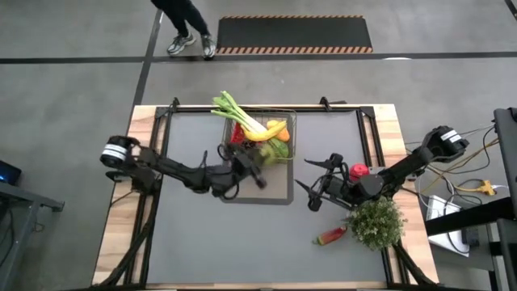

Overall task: Build produce basket
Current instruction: Put the pear into the wire basket

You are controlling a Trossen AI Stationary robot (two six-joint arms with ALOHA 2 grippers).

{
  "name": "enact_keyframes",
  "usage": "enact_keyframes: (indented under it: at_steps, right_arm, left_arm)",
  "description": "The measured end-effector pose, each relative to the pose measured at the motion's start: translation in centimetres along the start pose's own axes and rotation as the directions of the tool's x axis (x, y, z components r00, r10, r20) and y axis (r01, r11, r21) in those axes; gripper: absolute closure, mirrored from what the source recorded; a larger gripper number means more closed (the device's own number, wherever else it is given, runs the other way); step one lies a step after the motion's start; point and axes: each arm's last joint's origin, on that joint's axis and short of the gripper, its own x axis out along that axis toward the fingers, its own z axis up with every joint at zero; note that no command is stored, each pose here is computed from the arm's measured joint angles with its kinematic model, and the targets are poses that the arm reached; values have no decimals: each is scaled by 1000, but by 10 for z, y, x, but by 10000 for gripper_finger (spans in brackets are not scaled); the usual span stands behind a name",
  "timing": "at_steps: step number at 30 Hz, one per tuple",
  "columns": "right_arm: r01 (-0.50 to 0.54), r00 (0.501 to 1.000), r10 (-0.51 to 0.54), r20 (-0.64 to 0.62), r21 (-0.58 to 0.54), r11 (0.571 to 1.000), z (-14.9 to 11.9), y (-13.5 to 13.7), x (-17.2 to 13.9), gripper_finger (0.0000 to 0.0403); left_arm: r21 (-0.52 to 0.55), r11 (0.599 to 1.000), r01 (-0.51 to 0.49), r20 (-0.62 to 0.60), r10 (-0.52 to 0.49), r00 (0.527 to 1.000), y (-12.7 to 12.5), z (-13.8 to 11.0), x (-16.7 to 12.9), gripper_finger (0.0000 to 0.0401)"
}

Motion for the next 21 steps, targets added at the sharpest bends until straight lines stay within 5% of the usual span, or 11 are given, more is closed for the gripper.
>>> enact_keyframes:
  at_steps: [6,13,21]
  right_arm:
    - [-3,1000,3,-1,4,1000,0,0,0,95]
    - [-4,1000,4,0,5,1000,0,0,0,94]
    - [-8,1000,8,-5,17,1000,0,0,0,101]
  left_arm:
    - [167,932,-320,-156,346,925,32,-8,4,295]
    - [212,882,-421,-191,460,867,65,-17,27,295]
    - [161,883,-441,-228,468,854,82,-27,41,295]
